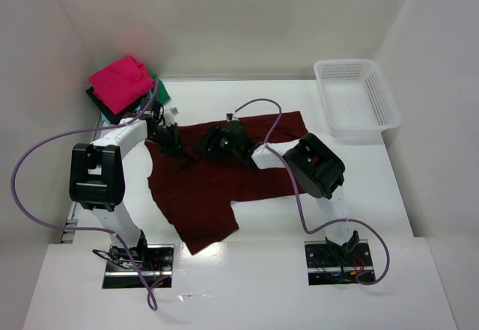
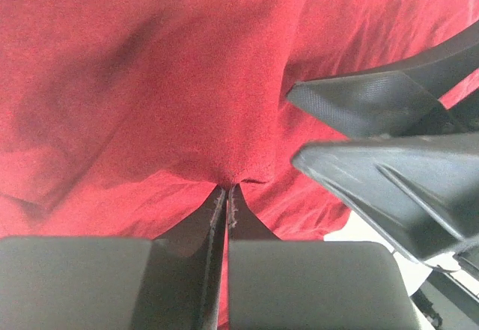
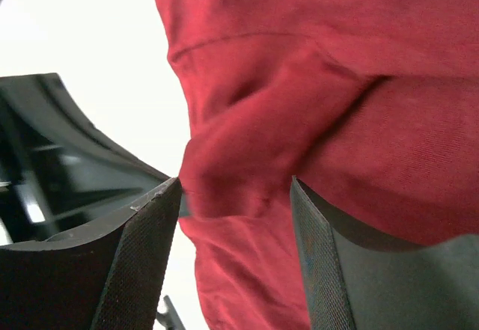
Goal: Fold and stack the t-shirts
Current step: Fold the flattened tshirt in 1/3 of the way
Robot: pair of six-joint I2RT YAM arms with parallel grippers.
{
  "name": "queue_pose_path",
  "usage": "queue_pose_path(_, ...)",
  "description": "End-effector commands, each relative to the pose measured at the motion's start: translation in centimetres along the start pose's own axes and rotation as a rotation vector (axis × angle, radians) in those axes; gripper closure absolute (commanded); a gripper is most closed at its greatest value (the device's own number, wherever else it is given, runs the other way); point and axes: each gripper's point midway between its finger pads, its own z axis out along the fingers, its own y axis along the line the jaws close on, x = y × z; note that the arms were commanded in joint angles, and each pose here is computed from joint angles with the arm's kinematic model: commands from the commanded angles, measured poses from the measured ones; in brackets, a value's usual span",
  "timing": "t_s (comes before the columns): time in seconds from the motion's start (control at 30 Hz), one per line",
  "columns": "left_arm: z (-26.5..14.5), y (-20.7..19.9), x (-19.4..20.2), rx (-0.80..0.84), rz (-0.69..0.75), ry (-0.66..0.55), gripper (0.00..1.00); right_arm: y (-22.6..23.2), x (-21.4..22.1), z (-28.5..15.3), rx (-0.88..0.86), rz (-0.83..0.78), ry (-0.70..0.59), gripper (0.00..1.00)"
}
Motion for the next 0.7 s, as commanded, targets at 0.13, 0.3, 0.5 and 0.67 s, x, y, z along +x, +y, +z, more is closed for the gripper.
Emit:
queue_pose_path(0.13, 0.5, -0.1, 0.8, 0.044, 0.004, 0.041, 0.98, 4.4, -0.9, 0.0, -0.147, 0.023, -0.03, 0.34)
queue_pose_path(0.3, 0.3, 0.1, 0.7, 0.042, -0.004, 0.036, 0.98, 3.4, -0.5, 0.4, -0.085, 0.025, -0.001, 0.34)
queue_pose_path(0.5, 0.2, -0.2, 0.6, 0.052, -0.004, 0.039, 0.98, 2.7, 0.2, 0.5, -0.063, 0.016, 0.005, 0.34)
queue_pose_path(0.67, -0.6, -0.3, 0.1, 0.054, -0.003, 0.018, 0.98, 2.0, 0.7, 1.0, -0.055, 0.018, 0.021, 0.34)
